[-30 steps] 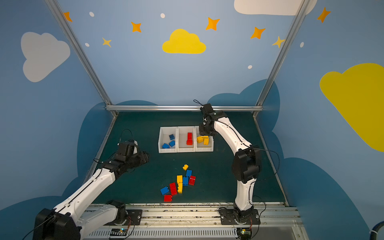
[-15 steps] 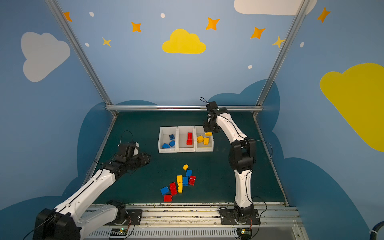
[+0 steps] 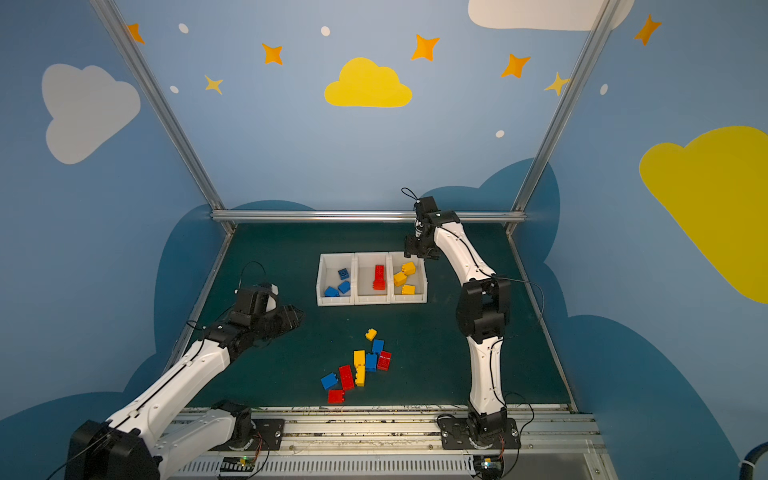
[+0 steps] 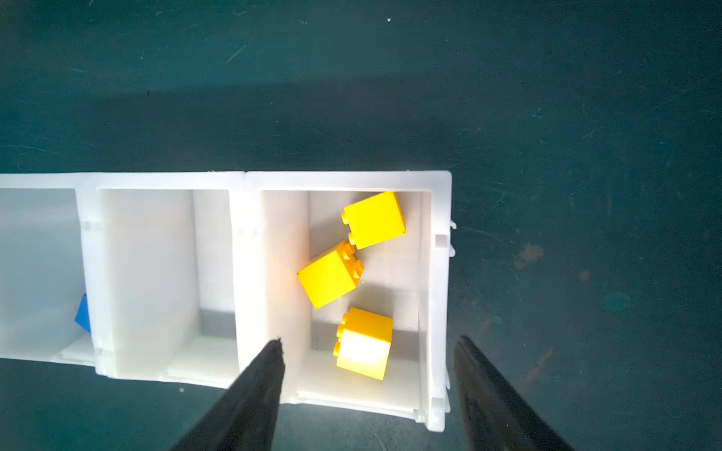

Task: Sort the legos into containers by color
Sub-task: 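Lower the left gripper onto a yellow brick in the pile and grasp it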

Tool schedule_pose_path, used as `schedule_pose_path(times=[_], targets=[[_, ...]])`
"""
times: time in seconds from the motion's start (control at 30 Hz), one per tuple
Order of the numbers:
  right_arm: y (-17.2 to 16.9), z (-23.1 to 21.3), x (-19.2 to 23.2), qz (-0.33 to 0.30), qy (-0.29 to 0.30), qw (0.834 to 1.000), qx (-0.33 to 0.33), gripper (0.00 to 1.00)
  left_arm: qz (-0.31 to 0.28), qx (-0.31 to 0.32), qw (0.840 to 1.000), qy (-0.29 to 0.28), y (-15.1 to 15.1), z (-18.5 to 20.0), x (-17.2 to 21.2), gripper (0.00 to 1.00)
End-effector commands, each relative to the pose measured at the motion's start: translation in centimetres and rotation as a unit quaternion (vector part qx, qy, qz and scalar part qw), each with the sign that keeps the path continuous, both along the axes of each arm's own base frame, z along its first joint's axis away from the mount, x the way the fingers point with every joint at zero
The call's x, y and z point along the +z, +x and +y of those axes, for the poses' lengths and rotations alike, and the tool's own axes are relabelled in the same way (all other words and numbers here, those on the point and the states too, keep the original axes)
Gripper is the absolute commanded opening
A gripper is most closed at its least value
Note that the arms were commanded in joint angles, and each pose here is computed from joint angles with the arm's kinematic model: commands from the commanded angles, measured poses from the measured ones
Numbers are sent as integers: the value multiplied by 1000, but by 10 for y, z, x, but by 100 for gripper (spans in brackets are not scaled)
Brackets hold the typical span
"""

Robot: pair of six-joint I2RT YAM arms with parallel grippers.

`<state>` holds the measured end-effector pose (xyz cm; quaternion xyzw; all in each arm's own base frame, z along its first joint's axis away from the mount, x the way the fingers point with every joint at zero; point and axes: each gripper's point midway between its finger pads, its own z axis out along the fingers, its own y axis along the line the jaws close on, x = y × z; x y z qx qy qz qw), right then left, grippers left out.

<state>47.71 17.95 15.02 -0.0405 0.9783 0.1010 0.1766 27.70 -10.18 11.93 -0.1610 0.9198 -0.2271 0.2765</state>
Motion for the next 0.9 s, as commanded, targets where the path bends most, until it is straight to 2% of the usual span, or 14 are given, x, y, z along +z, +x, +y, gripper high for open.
schedule_pose_path(times=[0.0,0.3,0.67,0.87], targets=[[-10,-1,15,-2,11,1000,0,69,-7,-10,1000,-5,-2,-4,3,60],[-30,-4,23,-4,25,1000,-6,69,-2,-57,998,-6,-10,-25,1,62],[-80,-21,13,13,24,999,-21,70,89,-184,979,-27,-44,-114,-22,65],[-109,-32,4,19,22,999,-28,70,125,-223,967,-15,-50,-151,-29,65]])
